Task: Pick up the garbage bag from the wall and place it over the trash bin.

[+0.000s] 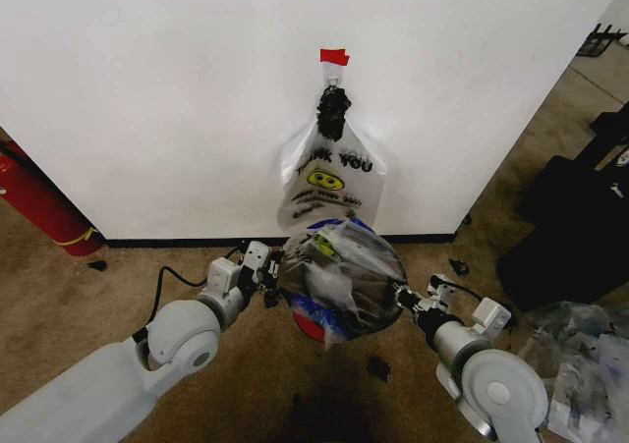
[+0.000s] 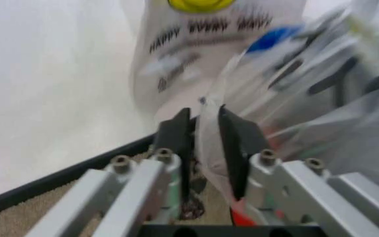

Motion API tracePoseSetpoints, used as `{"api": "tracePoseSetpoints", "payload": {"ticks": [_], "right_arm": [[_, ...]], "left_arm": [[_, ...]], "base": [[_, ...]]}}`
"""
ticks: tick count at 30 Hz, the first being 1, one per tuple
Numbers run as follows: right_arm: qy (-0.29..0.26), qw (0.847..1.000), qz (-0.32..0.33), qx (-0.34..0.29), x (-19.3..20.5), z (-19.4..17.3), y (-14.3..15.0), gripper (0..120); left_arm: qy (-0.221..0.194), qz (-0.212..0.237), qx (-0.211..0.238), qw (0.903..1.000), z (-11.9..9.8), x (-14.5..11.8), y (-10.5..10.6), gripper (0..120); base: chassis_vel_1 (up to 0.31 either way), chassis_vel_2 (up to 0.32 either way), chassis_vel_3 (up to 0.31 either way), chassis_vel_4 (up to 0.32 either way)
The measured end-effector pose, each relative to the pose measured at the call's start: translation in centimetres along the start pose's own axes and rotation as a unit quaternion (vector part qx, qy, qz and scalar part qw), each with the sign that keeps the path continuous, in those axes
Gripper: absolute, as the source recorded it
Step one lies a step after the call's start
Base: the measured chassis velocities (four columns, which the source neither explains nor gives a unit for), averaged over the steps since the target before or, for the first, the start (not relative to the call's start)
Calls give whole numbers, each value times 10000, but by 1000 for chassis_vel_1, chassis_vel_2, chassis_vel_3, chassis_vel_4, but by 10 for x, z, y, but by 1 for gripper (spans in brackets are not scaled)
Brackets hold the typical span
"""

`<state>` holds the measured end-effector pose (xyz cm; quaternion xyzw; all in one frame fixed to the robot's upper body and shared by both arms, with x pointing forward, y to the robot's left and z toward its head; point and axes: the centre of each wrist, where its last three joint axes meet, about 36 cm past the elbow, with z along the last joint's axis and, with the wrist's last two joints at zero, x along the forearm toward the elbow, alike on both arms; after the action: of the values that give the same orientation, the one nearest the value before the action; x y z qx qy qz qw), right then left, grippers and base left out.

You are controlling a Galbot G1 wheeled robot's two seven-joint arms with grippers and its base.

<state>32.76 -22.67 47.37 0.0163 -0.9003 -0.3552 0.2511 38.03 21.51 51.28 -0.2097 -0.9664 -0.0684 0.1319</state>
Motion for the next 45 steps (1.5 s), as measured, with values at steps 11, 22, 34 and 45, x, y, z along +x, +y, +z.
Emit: {"api": "tracePoseSetpoints", "payload": {"ticks": [11, 22, 34, 45], "right_arm": [[-318, 9980, 382, -381, -2, -2, -10, 0], [-638, 9932, 766, -595, 2, -3, -8, 0], [-747, 9930, 794, -449, 9, -3, -3, 0], [-741, 9936, 746, -406, 11, 0, -1, 0]], "left_arm": [[-443, 65, 1086, 9931, -6, 50, -44, 65], [-2, 928, 2330, 9680, -3, 100, -91, 95], [777, 1490, 3427, 9243, -19, 80, -98, 91], [527, 1291, 3231, 9360, -17, 48, -97, 90]], "base": [[0, 0, 0, 0], [0, 0, 0, 0], [0, 0, 0, 0], [0, 0, 0, 0]]}}
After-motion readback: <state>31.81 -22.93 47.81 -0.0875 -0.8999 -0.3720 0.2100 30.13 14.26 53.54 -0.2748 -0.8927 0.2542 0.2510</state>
